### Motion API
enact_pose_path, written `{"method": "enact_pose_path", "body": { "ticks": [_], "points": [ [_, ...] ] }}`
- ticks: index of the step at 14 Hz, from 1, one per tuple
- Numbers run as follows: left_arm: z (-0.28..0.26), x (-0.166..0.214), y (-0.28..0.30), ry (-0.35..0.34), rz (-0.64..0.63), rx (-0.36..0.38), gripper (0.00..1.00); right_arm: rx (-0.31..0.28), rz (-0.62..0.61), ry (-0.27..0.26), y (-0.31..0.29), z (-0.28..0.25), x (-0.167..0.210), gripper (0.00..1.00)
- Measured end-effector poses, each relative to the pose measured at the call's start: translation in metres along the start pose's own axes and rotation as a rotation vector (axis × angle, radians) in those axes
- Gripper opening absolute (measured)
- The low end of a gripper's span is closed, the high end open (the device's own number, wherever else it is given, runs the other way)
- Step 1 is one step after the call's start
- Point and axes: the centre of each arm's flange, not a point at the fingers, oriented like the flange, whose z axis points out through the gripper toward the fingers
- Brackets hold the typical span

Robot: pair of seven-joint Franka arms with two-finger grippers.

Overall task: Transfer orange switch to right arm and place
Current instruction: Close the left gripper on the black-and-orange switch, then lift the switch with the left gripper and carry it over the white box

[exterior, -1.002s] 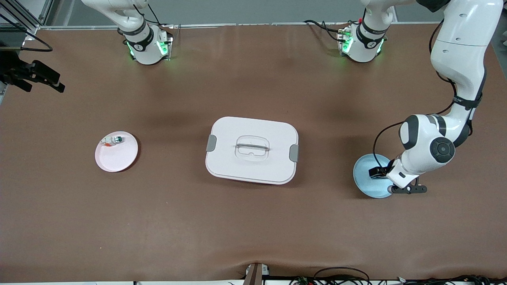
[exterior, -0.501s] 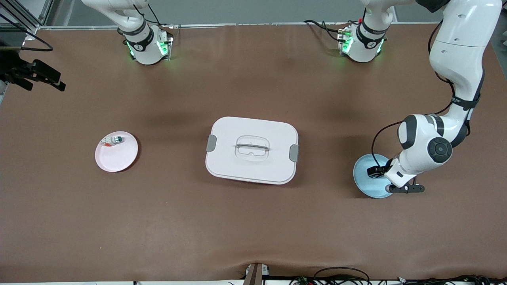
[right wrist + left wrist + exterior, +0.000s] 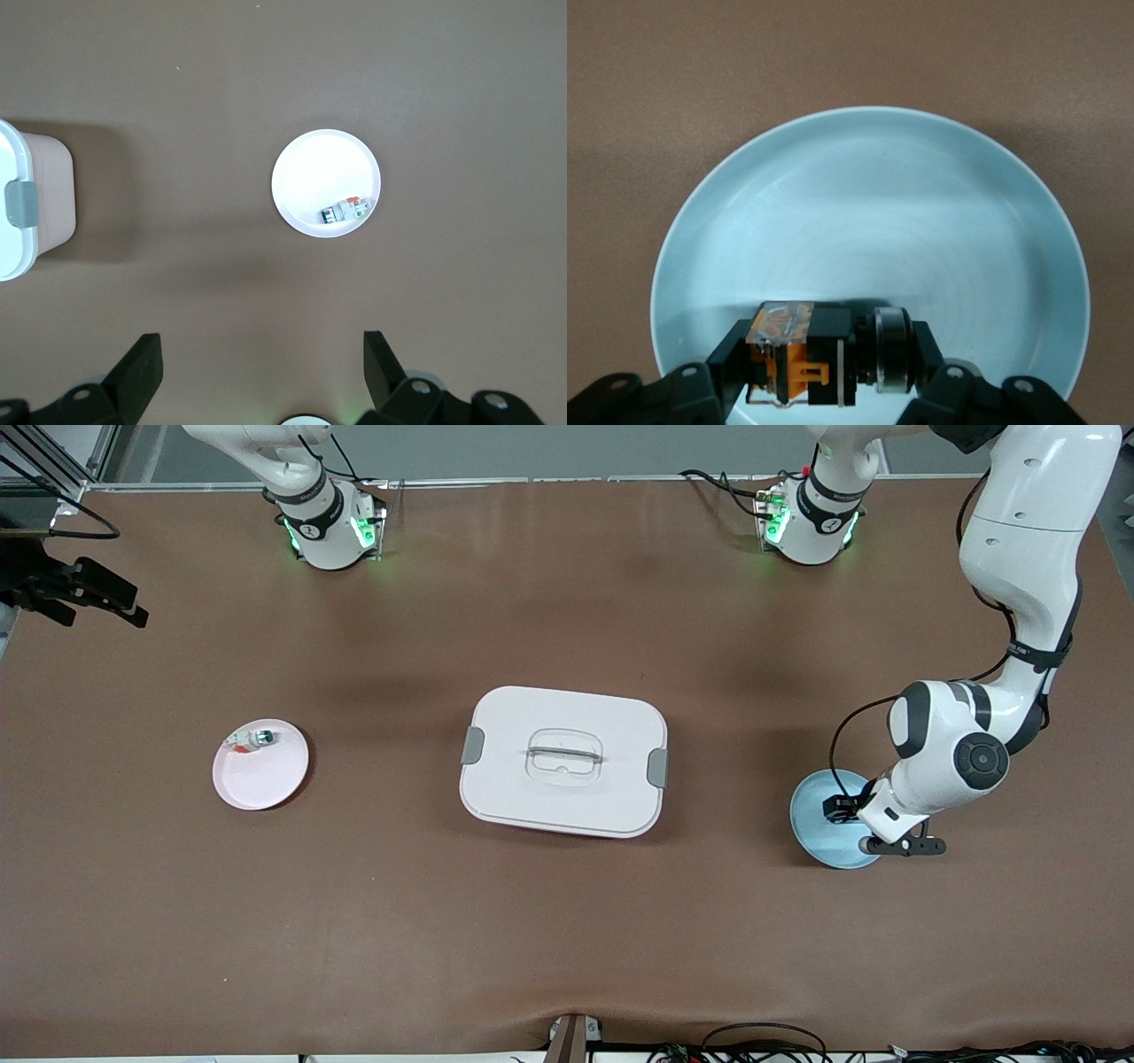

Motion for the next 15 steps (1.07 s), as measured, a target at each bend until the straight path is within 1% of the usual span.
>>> {"method": "enact_pose_path", "body": {
  "ticks": [1,2,5,8,10,12,15],
  "points": [
    [0.001,0.0,0.0,-0.001,0.0,0.0,0.73,0.0,0.0,0.0,0.0,0.0,0.0,1.0],
    [0.0,0.0,0.0,-0.001,0.0,0.0,0.72,0.001,0.0,0.0,0.0,0.0,0.0,1.0],
    [0.0,0.0,0.0,-0.001,0.001,0.0,0.72,0.0,-0.005,-0.001,-0.003,0.0,0.0,1.0],
    [-0.011,0.002,0.003,-0.03,0.006,0.002,0.72,0.001,-0.003,-0.005,-0.002,0.001,-0.001,1.0],
    [-0.039,0.008,0.011,-0.038,0.017,0.004,0.72,0.001,-0.001,-0.006,0.0,0.0,-0.001,1.0],
    [-0.078,0.013,0.029,-0.047,0.031,-0.004,0.72,0.001,-0.001,-0.006,0.0,0.0,-0.001,1.0],
    [-0.139,0.014,0.057,-0.071,0.014,-0.074,0.72,0.001,-0.001,-0.005,-0.001,0.0,-0.001,1.0]
  ]
}}
